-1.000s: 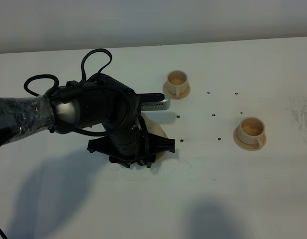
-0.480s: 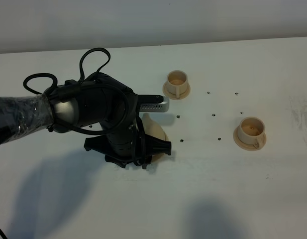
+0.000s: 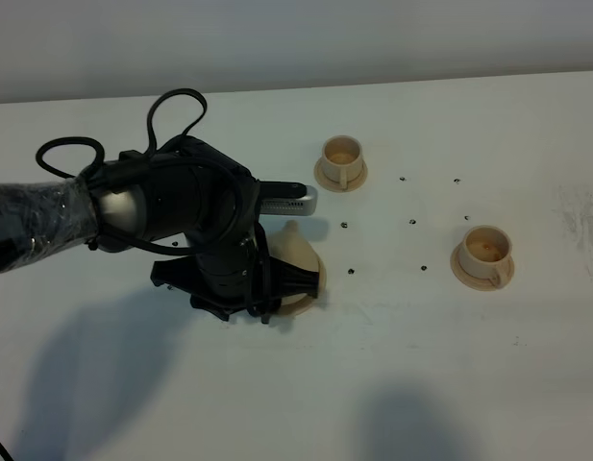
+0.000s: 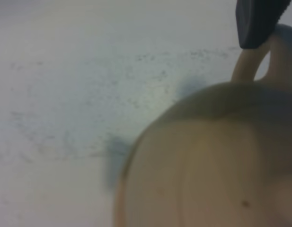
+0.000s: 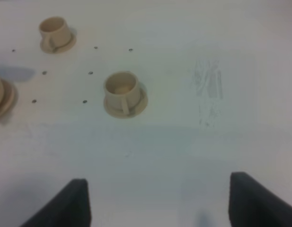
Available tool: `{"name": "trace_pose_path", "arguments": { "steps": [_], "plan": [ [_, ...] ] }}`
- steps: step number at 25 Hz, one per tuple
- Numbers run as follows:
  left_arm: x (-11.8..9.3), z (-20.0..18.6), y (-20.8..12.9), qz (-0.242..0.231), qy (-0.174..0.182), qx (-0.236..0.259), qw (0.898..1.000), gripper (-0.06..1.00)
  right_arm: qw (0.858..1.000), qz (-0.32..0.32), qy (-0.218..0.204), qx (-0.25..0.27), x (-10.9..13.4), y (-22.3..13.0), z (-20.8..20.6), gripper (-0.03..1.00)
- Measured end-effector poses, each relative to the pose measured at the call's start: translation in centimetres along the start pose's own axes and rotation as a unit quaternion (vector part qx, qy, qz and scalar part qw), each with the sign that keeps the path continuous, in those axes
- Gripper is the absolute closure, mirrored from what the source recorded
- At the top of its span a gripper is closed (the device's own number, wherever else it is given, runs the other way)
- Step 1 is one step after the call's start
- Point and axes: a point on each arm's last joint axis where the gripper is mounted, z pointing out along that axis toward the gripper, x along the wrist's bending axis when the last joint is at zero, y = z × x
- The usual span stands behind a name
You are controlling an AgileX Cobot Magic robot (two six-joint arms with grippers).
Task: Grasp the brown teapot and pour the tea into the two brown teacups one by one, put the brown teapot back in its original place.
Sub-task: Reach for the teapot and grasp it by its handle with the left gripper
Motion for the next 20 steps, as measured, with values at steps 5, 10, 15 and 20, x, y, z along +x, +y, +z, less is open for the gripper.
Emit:
{"name": "trace_pose_path", "arguments": {
  "steps": [5,10,15,20],
  "plan": [
    [0.01,0.00,0.03,0.008,-0.001,-0.001,1.000,0.52,1.000,0.000,0.000,0.000,0.00,0.00,0.00,0.37],
    [-0.26,-0.32,0.48,0.022,-0.011,-0.015,1.000,0.52,1.000,0.000,0.000,0.000,0.00,0.00,0.00,0.37],
    [-0.44,-0.43,0.70,0.046,-0.019,-0.025,0.998,0.52,1.000,0.000,0.000,0.000,0.00,0.00,0.00,0.37],
    [-0.64,-0.44,0.68,0.082,-0.029,-0.025,0.996,0.52,1.000,0.000,0.000,0.000,0.00,0.00,0.00,0.37]
  ]
}}
